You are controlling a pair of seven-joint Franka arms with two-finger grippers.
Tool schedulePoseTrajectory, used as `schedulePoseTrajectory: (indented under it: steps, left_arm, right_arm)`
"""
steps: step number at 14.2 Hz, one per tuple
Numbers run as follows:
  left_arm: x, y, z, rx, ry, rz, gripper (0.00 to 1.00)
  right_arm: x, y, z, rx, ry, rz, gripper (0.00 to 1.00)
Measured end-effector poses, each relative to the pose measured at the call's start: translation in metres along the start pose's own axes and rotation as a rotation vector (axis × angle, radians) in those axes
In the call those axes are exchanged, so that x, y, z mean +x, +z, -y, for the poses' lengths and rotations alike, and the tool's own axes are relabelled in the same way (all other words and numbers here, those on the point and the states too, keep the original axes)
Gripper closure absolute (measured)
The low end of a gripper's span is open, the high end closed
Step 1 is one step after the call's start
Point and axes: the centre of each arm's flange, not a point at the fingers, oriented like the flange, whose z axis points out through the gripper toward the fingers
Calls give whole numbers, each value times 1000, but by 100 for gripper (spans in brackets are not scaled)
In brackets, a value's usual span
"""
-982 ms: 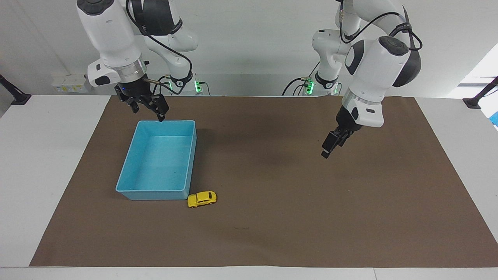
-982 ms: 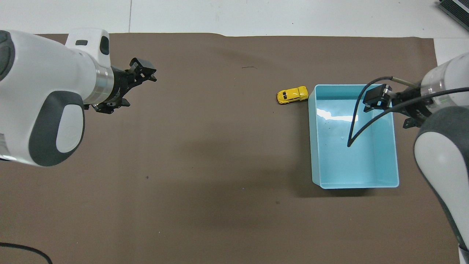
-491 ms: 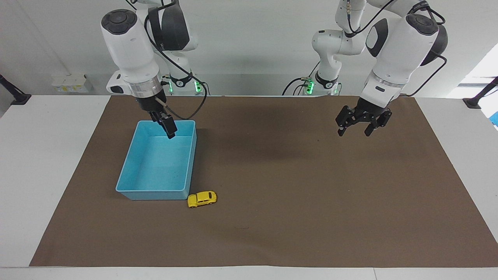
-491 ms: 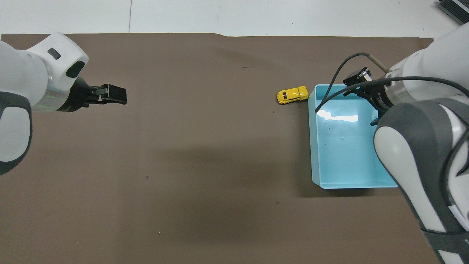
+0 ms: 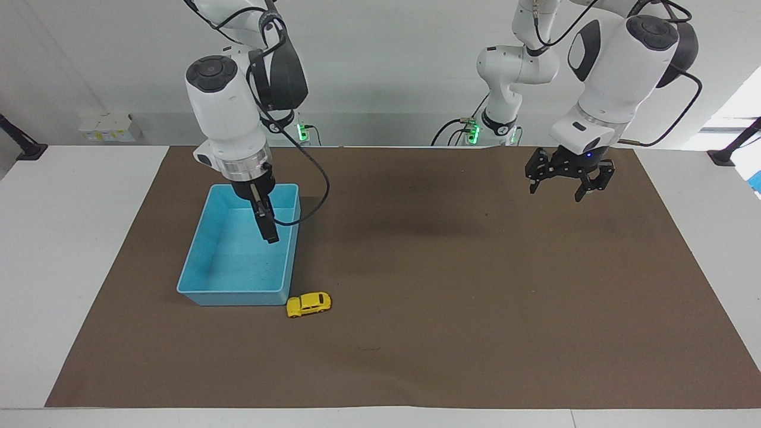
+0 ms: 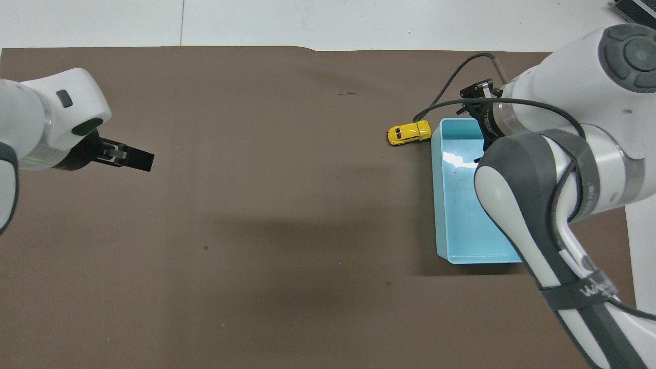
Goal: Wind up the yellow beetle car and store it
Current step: 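Retract the left gripper while the right gripper swings toward the car, then bring the right gripper over the yellow car beside the bin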
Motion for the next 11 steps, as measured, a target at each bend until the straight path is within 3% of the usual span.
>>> schedulePoseTrajectory:
  steps: [7,11]
  left_arm:
    - [-48,-86,-1,1,11,20,0]
    - [-51,-90,-4,-1,17,40,0]
  right_arm:
    - [-43,70,25,-6,145,15,0]
    - [-49,118,34,-21,172,5,0]
